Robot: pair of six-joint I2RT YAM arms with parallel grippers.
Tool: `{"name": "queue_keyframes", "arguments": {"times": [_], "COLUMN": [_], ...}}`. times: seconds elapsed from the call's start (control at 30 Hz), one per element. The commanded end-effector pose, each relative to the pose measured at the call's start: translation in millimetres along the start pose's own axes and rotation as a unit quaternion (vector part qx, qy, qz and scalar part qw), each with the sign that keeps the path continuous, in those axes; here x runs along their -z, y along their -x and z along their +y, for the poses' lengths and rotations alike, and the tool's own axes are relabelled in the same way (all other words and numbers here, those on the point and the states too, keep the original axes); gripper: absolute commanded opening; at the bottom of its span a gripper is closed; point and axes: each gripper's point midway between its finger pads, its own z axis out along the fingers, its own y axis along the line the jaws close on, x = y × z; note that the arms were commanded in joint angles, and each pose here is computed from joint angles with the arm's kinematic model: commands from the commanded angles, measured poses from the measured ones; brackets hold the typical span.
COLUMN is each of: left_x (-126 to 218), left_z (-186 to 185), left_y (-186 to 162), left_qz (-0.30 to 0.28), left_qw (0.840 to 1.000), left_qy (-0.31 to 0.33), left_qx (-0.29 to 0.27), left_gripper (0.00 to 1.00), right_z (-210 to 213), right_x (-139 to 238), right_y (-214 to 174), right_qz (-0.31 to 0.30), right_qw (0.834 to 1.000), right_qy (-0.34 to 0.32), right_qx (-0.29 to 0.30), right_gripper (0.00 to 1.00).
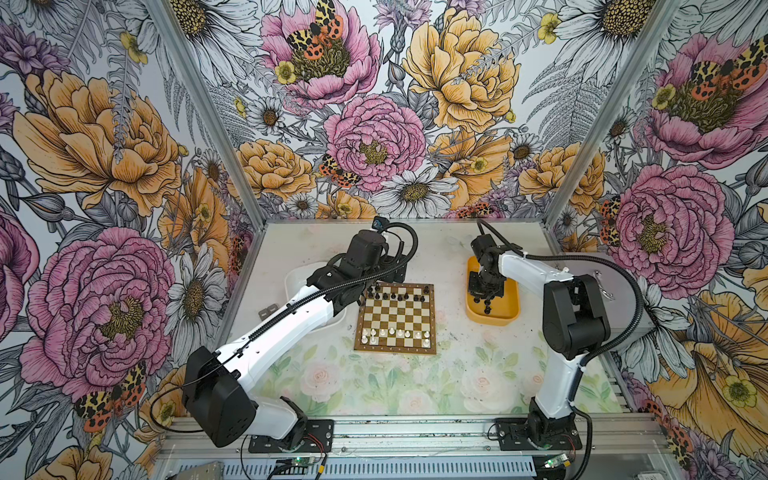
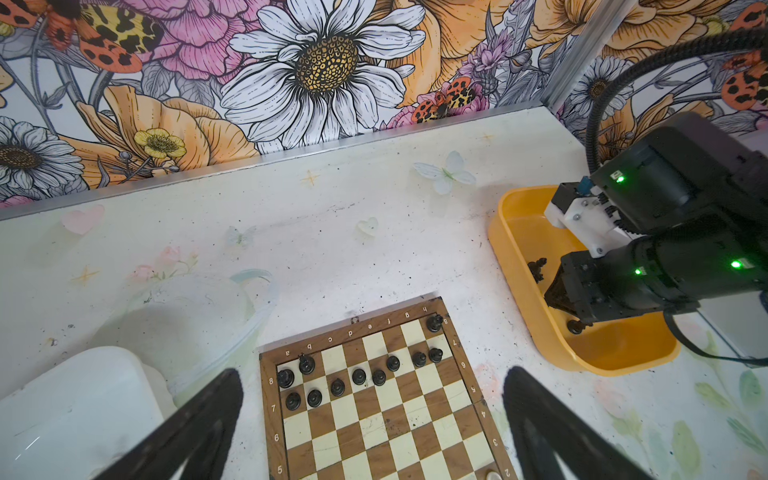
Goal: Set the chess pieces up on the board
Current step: 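Lower the right gripper into the yellow tub and grasp a black pawn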
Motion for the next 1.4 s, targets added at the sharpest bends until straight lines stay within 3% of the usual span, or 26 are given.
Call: {"name": "queue_keyframes", "arguments": {"times": [0.0,0.17,0.27,0.47,1.37], "left_x": [0,-1,-2,-3,1], "left_z": [4,4,5,4,4], "left_y": [10,11,12,14,21], "left_qz": [-0.010,-0.010,-0.010,-0.011,-0.020], "left_qw": [1.000,1.000,1.000,1.000,1.000], "left_qy": [0.005,0.006,0.006,0.005,0.006], "left_qx": [-0.004,-0.005,-0.005,-0.004,0.000], "left_gripper": [0.99,0.99,0.99,0.99,0.99], "right_z": [3,5,7,7,4], "right_x": [-1,1,3,7,9], "right_y": [7,9,10,11,16], "right_qz": [-0.003,-0.006,-0.008,-0.012,-0.017], "right_qw": [1.000,1.000,1.000,1.000,1.000], "right_qy": [0.008,0.011,0.017,0.019,0.021], "right_qx": [0.002,0.004,0.006,0.008,0.008], "right_gripper": [0.17,0.18,0.25,0.28,0.20]}}
